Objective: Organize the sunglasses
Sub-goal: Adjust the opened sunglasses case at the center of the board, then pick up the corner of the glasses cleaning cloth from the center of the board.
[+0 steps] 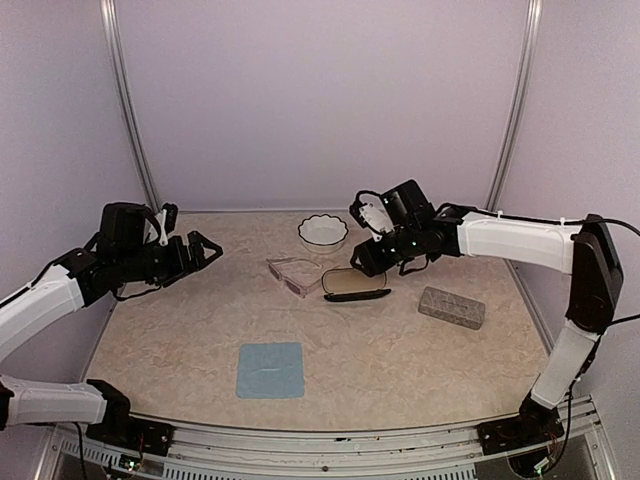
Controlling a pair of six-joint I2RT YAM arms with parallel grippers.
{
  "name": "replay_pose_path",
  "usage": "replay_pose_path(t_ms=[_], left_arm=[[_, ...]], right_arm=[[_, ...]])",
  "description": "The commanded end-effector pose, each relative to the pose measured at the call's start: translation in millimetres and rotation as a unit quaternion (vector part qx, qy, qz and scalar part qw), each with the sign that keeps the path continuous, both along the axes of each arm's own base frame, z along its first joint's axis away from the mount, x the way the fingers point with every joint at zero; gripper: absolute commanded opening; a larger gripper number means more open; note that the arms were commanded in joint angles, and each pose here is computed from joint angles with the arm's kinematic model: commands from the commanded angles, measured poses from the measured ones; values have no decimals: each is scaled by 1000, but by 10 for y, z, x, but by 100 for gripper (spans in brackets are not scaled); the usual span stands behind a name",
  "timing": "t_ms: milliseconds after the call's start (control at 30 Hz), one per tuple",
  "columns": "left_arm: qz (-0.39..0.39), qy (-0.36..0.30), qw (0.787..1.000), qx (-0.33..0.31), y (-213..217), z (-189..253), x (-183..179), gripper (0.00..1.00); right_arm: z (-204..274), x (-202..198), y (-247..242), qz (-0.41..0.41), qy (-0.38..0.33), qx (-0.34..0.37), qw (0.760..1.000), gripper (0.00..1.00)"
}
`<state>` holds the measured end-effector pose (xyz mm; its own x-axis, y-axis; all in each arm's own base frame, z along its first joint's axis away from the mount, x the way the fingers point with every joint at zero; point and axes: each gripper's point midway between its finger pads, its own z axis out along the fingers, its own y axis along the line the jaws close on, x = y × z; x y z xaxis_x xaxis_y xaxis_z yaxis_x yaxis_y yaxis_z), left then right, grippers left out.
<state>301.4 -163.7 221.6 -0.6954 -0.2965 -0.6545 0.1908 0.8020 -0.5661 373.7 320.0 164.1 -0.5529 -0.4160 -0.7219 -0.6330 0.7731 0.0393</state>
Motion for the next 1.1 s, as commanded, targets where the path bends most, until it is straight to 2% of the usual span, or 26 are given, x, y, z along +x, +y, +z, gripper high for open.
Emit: replay_pose_path(t_ms=[0,167,467,767,933,1067], left_arm=[[7,37,999,20,-89,-281,-55,99],[8,49,998,43,-156,-390,-59,99],[55,21,993,100,67,-162,26,99],[71,-41,990,118,251,247,-20,99],[75,-68,989,110,304,425,-71,99],[65,-79,990,99,295,486,-107,99]], right_arm=[[156,-330,236,21,6,43,999,63],[115,-763,672,102,5,61,993,78],[-245,-1285,1338,257,-3,62,964,88],[-632,-1421,1753,379,-42,42,924,89],[-775,-1455,1859,437,-81,34,895,86],[-898,-1441,1944,464,-88,20,881,83]])
